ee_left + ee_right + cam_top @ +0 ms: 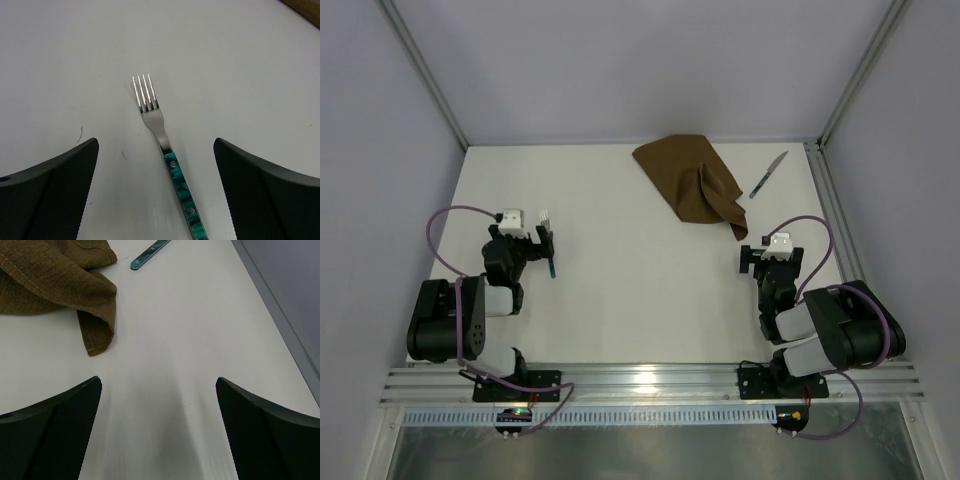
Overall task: Fold the napkin into a case and place the utensils inside
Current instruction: Pick up the crumpled napkin from the corner of the board.
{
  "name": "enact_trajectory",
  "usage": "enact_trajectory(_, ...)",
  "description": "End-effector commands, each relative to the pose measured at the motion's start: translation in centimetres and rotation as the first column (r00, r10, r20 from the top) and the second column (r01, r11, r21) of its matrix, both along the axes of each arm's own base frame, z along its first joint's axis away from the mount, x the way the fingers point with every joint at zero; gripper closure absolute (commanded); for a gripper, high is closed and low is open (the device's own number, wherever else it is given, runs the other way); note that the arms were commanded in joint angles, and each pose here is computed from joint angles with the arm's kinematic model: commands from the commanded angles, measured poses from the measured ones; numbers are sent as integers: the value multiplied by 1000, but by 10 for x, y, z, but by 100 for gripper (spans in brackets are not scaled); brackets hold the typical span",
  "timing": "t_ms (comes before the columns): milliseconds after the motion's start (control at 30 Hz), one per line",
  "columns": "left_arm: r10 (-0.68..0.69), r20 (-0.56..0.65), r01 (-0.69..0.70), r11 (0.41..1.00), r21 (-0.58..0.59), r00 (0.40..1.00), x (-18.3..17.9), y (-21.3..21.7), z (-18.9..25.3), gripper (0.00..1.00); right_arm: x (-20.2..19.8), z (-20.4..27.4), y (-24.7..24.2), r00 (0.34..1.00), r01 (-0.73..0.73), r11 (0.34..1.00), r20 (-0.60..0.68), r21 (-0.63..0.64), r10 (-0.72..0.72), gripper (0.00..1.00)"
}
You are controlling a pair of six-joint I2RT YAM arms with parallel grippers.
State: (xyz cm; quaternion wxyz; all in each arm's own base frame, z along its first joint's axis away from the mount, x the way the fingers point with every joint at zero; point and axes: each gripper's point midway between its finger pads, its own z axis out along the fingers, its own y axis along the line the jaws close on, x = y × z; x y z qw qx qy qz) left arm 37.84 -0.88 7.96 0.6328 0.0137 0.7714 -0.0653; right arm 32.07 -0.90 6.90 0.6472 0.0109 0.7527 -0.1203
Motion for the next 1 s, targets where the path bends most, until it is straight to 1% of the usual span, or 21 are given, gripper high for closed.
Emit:
enact_trajectory(0,-4,47,4,1000,13,999,4,0,12,1,8,65,-1,963,10,999,268,52,-24,1)
enact_trajectory(167,-4,46,4,1000,11,999,4,0,12,1,2,65,-2,960,7,999,278,52,-21,1)
enact_trajectory(200,-3,47,2,1000,11,999,4,0,12,1,1,81,-4,939,16,998,341,62,-36,1)
enact_trajectory(233,-3,46,2,1000,11,999,4,0,12,1,-9,73,-9,946,43,997,317,61,-61,1)
enact_trajectory(267,-1,44,0,1000,10,999,4,0,11,1,-14,99,-7,918,30,996,392,78,-58,1)
enact_trajectory(300,1,50,-1,1000,10,999,4,1,13,1,-12,82,-5,952,26,998,304,51,-40,1)
enact_trajectory(333,1,58,-1,1000,11,998,4,0,15,1,-2,99,0,964,15,996,262,92,-39,1)
enact_trajectory(367,12,77,-13,1000,9,997,6,2,22,1,2,158,2,909,-13,985,413,172,-61,1)
enact_trajectory(400,13,21,-13,1000,-5,1000,15,3,26,1,6,126,8,975,-9,988,221,157,-26,1)
enact_trajectory(467,34,-94,-37,999,-29,995,31,11,44,1,13,173,17,970,-60,986,242,157,20,1)
enact_trajectory(500,-39,-343,17,998,-66,938,13,-1,14,1,14,160,20,988,-56,987,148,151,33,1)
enact_trajectory(533,-87,-296,72,996,-60,951,43,-4,64,8,15,162,20,994,-45,987,107,151,29,1)
enact_trajectory(567,-138,-343,122,990,-69,929,41,-11,66,14,21,187,21,993,-44,987,114,152,27,1)
enact_trajectory(600,-189,-380,172,982,-78,906,39,-18,65,16,21,156,23,999,-22,987,-40,160,28,1)
enact_trajectory(667,-220,-452,208,975,-79,864,27,-24,68,18,26,161,28,992,-25,986,-118,167,45,1)
enact_trajectory(700,-248,-473,257,965,-48,845,21,-30,67,18,25,130,32,964,-22,988,-258,154,61,1)
enact_trajectory(733,-262,-536,272,960,-62,803,5,-34,59,18,26,122,40,944,-56,984,-313,169,108,3)
enact_trajectory(767,-273,-547,289,956,-59,791,1,-36,62,18,32,128,44,935,-67,983,-334,172,122,9)
enact_trajectory(833,-284,-577,321,946,-39,766,-12,-38,63,20,30,91,41,864,-20,986,-493,168,102,17)
enact_trajectory(867,-280,-606,325,945,-38,745,-22,-36,61,20,32,90,40,848,-9,984,-520,176,101,23)
enact_trajectory(967,-263,-638,343,939,2,723,-39,-30,66,20,41,64,32,817,28,978,-568,207,97,24)
